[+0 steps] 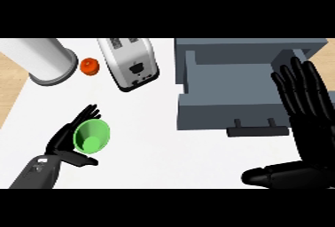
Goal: Pick up the cup, place it into the drawer and close the drawer
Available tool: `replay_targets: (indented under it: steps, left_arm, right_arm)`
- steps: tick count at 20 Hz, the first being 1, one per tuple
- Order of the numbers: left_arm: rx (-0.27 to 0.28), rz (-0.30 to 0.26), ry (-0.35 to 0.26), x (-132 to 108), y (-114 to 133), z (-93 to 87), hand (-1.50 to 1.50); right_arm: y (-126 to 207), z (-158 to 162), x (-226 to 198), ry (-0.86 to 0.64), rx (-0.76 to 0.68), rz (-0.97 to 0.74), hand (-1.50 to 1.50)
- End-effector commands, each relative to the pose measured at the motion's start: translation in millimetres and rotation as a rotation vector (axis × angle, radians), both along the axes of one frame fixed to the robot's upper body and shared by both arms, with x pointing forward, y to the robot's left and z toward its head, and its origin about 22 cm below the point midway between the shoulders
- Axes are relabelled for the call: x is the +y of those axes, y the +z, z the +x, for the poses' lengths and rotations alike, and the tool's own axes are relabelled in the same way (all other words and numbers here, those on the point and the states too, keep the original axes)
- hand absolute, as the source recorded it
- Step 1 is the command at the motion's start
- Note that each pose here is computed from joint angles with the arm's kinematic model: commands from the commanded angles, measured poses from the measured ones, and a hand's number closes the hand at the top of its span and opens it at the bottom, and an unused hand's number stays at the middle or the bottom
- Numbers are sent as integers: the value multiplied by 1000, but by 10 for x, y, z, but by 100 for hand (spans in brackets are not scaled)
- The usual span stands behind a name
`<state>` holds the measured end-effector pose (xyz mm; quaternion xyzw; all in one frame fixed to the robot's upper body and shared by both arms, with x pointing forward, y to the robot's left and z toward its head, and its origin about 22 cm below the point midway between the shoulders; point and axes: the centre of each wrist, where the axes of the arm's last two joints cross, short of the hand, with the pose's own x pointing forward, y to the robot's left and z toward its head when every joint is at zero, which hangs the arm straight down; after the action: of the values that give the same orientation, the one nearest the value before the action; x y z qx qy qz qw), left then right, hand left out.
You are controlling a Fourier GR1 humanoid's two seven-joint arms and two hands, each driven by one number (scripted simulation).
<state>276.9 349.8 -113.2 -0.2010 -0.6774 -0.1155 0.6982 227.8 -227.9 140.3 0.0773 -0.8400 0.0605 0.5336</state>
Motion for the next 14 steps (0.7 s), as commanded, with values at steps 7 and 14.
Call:
replay_targets:
  steps: [7, 14]
  left_arm:
    - [-85, -315, -163, -173, -22, 25, 150]
    - [-215, -306, -80, -90, 27, -2, 150]
  right_arm:
    - [117, -61, -94, -6, 4, -8, -150]
    - [113, 3, -110, -13, -10, -2, -150]
